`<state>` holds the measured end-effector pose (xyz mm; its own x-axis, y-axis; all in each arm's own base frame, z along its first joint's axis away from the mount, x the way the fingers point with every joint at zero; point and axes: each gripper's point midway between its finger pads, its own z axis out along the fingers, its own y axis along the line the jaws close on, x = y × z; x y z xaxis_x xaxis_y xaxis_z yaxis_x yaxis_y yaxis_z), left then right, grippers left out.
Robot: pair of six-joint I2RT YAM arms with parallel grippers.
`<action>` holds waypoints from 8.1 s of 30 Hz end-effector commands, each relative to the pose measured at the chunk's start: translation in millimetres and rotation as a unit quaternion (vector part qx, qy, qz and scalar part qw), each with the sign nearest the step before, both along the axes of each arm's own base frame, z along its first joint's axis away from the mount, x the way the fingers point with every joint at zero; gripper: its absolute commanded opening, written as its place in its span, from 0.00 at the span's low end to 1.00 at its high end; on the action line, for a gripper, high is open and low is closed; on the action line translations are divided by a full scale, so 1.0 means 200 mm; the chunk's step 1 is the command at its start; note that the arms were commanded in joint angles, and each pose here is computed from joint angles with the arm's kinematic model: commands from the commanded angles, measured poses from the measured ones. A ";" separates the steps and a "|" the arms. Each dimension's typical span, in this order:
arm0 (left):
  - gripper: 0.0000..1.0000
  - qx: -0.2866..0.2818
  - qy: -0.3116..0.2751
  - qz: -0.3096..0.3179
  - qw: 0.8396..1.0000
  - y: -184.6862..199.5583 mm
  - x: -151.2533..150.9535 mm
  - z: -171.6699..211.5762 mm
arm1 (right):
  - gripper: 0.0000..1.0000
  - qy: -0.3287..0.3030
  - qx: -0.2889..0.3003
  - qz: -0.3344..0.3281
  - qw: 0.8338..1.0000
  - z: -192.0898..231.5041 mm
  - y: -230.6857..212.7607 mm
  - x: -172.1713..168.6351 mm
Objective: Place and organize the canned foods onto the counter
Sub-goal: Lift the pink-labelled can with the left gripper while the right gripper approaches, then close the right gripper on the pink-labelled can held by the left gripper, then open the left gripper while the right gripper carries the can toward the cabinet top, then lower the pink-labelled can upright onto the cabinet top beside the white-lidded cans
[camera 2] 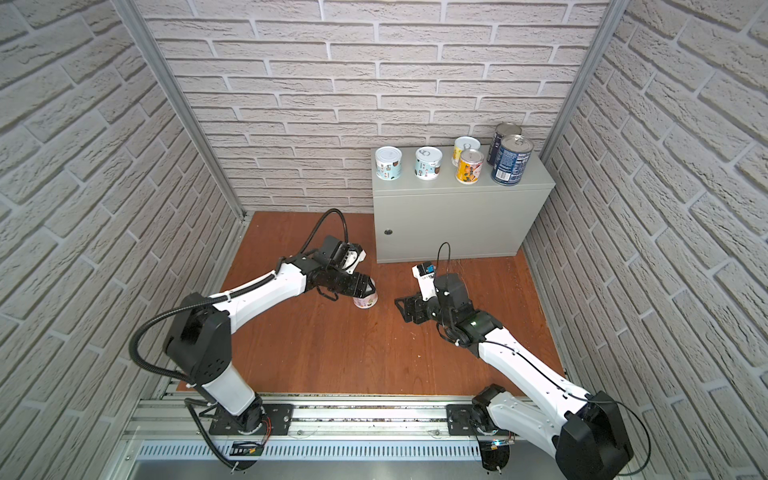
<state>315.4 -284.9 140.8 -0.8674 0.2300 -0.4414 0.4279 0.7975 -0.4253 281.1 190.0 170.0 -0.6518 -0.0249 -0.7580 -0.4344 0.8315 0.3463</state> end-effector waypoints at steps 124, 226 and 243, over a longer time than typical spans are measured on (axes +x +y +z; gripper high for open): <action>0.98 -0.196 0.088 -0.083 0.973 -0.09 -0.22 0.34 | 0.58 -0.185 0.028 0.078 0.979 0.28 0.53 0.17; 0.98 -0.077 -0.076 0.063 0.992 0.56 -0.38 0.43 | 0.59 -0.335 -0.018 -0.211 0.918 1.52 -0.39 1.19; 0.98 -0.058 -0.085 0.080 0.991 0.60 -0.36 0.43 | 0.59 -0.363 -0.032 -0.227 0.903 1.35 -0.39 1.35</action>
<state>237.1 -168.2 213.2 -0.8297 0.0446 -0.5565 0.3594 0.8054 -0.4713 548.5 118.5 404.2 -0.1033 0.0483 -0.9935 -0.1506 0.9865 0.0637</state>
